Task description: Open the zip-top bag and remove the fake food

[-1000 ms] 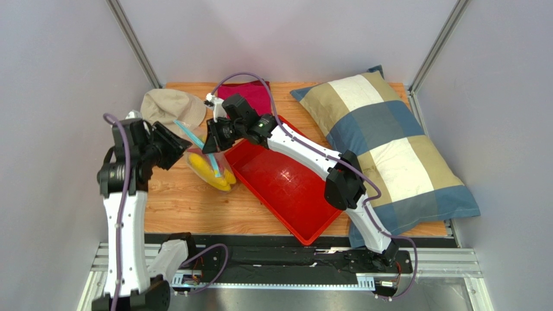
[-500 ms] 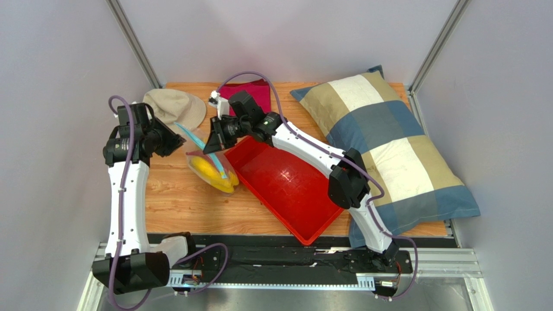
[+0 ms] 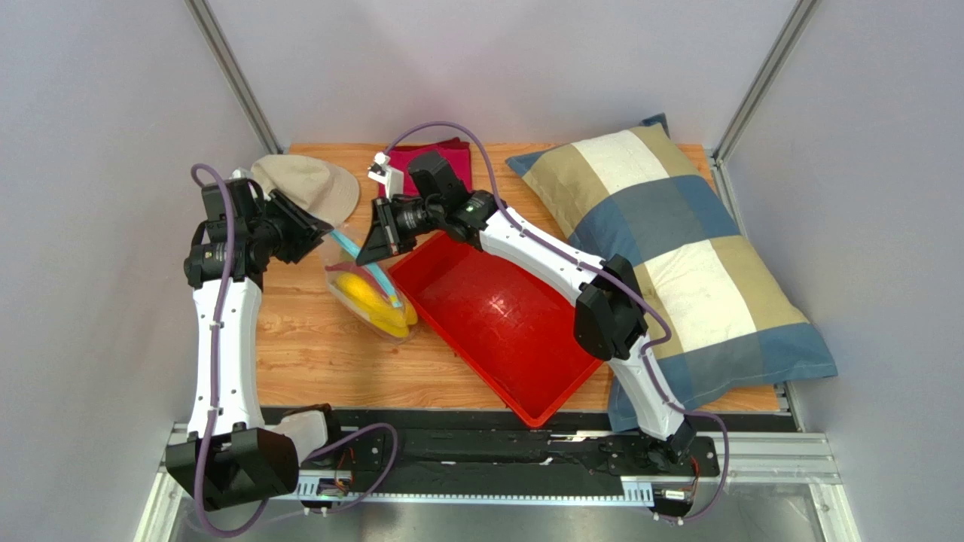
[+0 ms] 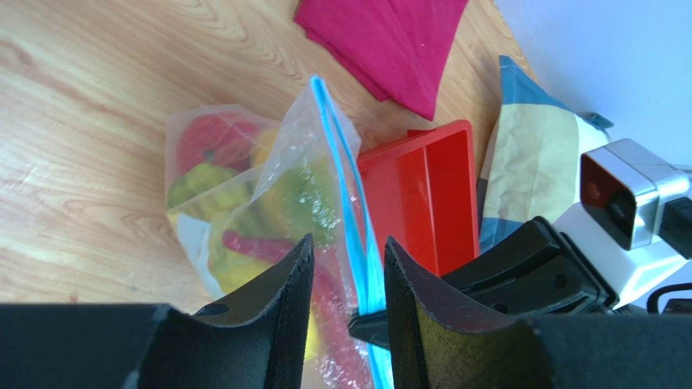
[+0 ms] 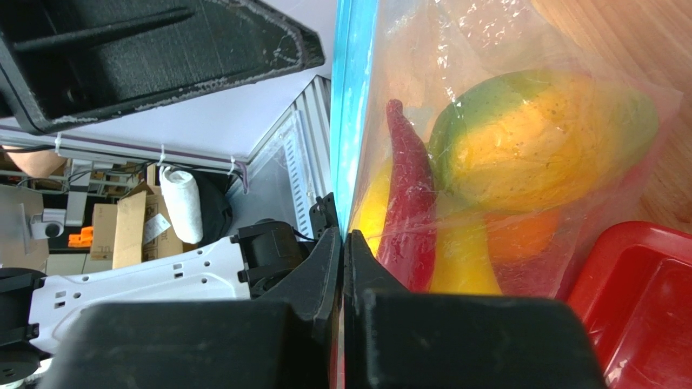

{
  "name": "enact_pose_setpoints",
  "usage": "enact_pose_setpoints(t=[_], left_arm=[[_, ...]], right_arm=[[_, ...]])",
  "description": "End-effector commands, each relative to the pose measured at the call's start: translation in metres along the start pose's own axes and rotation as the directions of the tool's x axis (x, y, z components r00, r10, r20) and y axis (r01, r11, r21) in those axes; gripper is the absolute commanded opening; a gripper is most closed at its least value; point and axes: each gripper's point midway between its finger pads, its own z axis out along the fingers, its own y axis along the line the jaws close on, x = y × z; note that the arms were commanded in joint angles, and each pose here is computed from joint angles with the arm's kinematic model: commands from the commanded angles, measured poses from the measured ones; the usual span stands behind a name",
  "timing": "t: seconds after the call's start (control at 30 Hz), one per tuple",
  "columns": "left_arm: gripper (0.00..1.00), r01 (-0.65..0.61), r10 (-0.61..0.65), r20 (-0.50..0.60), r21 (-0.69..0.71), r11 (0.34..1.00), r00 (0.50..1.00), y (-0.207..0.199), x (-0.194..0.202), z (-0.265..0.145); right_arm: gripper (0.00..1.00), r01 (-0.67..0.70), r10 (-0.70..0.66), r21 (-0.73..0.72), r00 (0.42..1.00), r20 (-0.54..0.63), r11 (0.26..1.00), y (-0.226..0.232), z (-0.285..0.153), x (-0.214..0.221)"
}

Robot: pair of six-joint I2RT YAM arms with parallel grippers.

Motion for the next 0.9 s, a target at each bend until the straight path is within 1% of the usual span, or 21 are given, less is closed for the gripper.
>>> enact_pose_setpoints(t=[0.0, 0.03, 0.1, 0.13, 0.23, 0.3, 0.57, 0.77, 0.87], left_arm=[[0.43, 0.006, -0.007, 0.024, 0.065, 0.998, 1.0, -0.013, -0.009, 0.004], [0.4, 0.007, -0.008, 0.026, 0.053, 0.999, 1.0, -0.011, -0.01, 0.006], [0.37, 0.008, -0.009, 0.032, 0.028, 1.0, 0.999, -0.007, -0.011, 0.006], [0.32, 0.011, -0.011, 0.023, 0.01, 1.0, 1.0, -0.003, -0.01, 0.007], [0.28, 0.002, -0.003, 0.038, 0.014, 1.0, 0.999, -0.006, -0.012, 0.003], [0.28, 0.003, -0.003, 0.047, 0.006, 1.0, 0.999, -0.004, -0.013, 0.002], [0.27, 0.014, -0.013, 0.023, -0.026, 1.0, 1.0, 0.003, -0.012, 0.011], [0.28, 0.006, -0.006, -0.002, -0.031, 1.0, 1.0, 0.006, -0.01, 0.022], [0.3, 0.001, -0.001, -0.012, -0.013, 1.0, 1.0, 0.004, -0.011, 0.028]], right_arm=[[0.0, 0.059, -0.056, -0.089, 0.997, 0.045, 0.994, 0.04, -0.015, -0.018], [0.0, 0.059, -0.055, -0.091, 0.997, 0.044, 0.994, 0.04, -0.015, -0.018], [0.0, 0.056, -0.052, -0.091, 0.998, 0.044, 0.994, 0.04, -0.015, -0.018], [0.0, 0.058, -0.054, -0.091, 0.997, 0.047, 0.994, 0.041, -0.015, -0.018], [0.0, 0.057, -0.053, -0.09, 0.997, 0.051, 0.994, 0.04, -0.016, -0.019], [0.0, 0.055, -0.051, -0.091, 0.997, 0.051, 0.994, 0.04, -0.016, -0.019], [0.0, 0.048, -0.044, -0.092, 0.998, 0.052, 0.995, 0.041, -0.016, -0.02], [0.0, 0.046, -0.041, -0.099, 0.998, 0.05, 0.994, 0.043, -0.016, -0.019], [0.0, 0.046, -0.041, -0.103, 0.998, 0.045, 0.994, 0.043, -0.015, -0.017]])
